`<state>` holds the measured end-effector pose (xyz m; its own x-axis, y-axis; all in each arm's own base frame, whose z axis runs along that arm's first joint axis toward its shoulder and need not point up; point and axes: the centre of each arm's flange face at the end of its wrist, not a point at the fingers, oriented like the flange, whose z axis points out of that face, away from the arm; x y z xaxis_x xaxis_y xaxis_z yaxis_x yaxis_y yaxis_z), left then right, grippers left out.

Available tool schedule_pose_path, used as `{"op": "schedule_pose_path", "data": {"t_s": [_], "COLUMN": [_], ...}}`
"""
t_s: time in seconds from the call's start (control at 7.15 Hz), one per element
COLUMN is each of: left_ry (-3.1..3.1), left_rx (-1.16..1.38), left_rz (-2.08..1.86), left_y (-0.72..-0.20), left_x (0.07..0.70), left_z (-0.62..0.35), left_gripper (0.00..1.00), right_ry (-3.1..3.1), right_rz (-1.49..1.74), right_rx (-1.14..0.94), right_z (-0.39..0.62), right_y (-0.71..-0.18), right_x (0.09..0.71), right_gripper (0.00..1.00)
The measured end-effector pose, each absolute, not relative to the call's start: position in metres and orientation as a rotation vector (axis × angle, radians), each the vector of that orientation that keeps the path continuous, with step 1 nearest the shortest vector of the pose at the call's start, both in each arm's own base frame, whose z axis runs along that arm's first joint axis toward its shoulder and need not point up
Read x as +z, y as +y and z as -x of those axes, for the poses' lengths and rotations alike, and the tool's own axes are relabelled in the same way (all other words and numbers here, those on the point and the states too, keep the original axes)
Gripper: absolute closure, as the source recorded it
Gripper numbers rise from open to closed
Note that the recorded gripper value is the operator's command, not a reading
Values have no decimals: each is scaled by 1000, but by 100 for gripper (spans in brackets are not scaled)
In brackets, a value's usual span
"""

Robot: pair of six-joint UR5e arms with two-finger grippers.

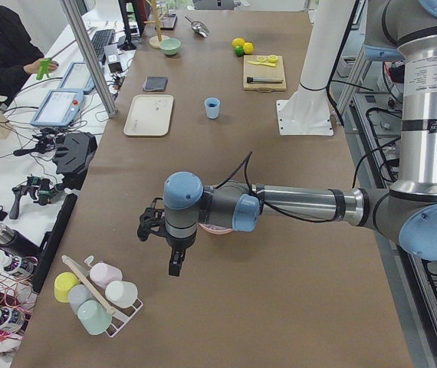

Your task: Put ice and cherries in cup

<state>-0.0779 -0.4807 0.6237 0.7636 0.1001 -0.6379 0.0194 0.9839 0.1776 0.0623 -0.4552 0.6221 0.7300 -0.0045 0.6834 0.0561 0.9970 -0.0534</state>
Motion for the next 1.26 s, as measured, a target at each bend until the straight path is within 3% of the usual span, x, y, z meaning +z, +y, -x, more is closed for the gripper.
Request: {"op": "schedule_pose_path", "data": {"t_s": [1.26], "left_ry": [696], "left_rx": [44], "left_rz": [-173], "left_y": [-479], "left_x": [627], "left_z": [78], "left_gripper": [2], "right_ry": [-753], "right_rz": [68], "right_rx": [-28], "right_z": [-64], "right_y": [-454], "right_x": [621], "right_gripper": [0]}}
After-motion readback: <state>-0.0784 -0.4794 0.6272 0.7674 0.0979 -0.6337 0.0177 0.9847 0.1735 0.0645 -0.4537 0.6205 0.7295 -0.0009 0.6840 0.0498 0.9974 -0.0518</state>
